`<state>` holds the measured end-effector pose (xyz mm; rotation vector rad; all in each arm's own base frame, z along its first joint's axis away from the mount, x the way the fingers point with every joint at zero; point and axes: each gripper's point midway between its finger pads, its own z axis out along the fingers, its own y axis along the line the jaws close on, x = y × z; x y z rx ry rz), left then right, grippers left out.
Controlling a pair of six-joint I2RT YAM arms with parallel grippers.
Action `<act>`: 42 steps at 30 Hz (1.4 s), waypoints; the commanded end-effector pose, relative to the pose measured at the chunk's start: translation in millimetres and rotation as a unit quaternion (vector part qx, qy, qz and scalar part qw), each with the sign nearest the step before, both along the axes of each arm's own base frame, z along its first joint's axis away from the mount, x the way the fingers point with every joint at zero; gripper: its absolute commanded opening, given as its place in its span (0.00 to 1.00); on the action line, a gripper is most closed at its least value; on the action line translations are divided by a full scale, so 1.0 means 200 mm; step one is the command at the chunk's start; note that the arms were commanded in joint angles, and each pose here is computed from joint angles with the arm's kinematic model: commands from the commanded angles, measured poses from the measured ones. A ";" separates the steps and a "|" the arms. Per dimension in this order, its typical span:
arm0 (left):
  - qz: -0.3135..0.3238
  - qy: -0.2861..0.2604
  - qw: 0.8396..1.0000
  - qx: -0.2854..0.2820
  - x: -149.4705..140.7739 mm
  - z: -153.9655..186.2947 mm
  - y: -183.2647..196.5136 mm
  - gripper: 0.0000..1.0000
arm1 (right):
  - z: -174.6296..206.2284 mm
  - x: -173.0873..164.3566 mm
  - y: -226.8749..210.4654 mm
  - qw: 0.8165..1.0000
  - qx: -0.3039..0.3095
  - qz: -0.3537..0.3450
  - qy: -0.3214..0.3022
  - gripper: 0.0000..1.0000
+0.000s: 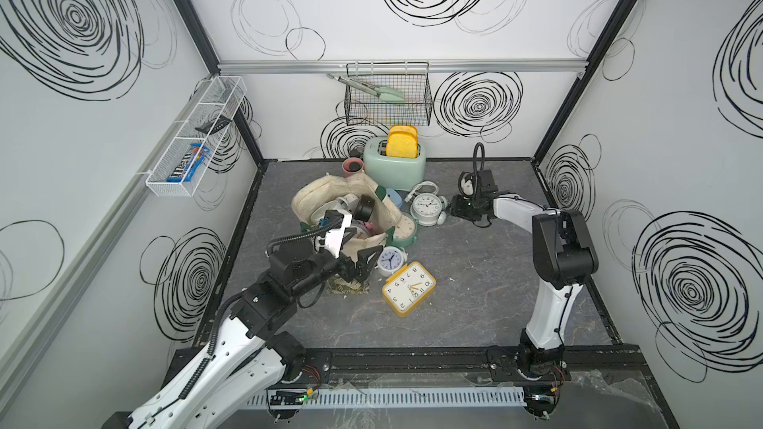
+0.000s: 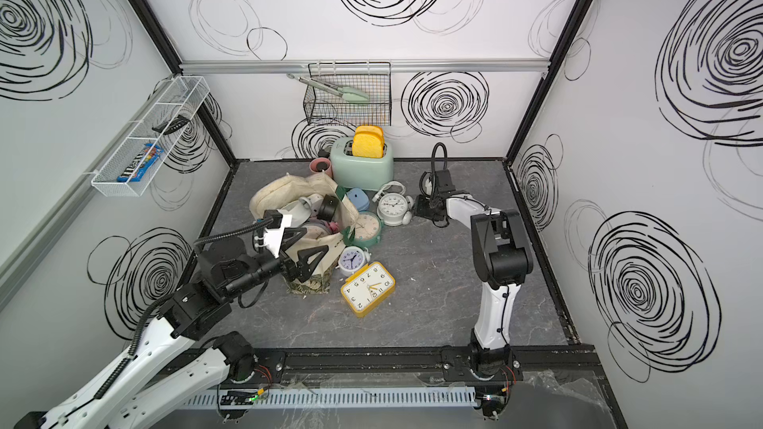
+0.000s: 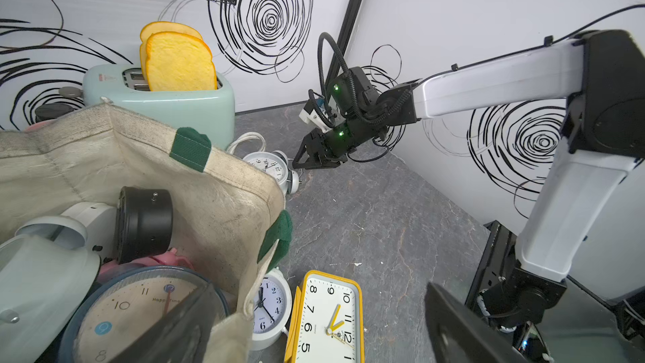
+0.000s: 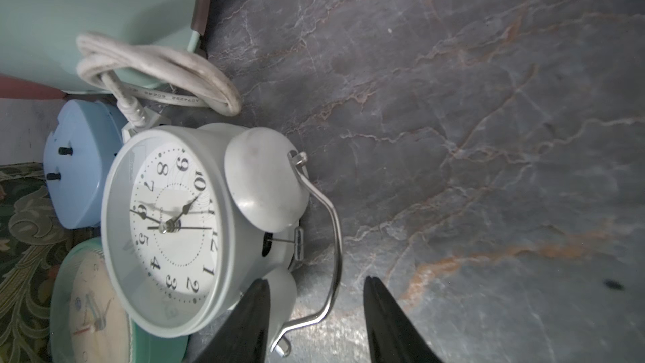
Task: Put the alarm clock into the canvas bag
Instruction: Pick up the alarm from the center of the board.
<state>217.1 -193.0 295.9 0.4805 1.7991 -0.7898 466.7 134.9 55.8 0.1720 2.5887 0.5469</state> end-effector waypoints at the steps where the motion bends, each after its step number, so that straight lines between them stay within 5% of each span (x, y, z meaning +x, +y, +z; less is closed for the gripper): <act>1: 0.000 -0.033 0.999 -0.024 0.00 0.13 -0.01 0.96 | -0.02 0.04 -0.01 1.000 0.010 -0.005 0.002 0.43; 11: 0.010 -0.024 0.999 -0.037 0.00 0.13 0.01 0.96 | -0.06 0.06 0.01 1.000 0.024 -0.004 0.011 0.35; 19: 0.031 -0.020 0.998 -0.058 -0.01 0.14 0.06 0.96 | -0.03 0.06 0.06 0.998 0.058 0.004 0.005 0.14; 29: 0.037 -0.018 0.997 -0.068 -0.02 0.14 0.07 0.96 | 0.28 0.01 0.07 0.995 0.088 -0.002 -0.053 0.00; 42: 0.039 -0.017 0.997 -0.062 -0.03 0.12 0.08 0.96 | 0.65 -0.14 0.10 0.984 0.137 0.015 -0.116 0.00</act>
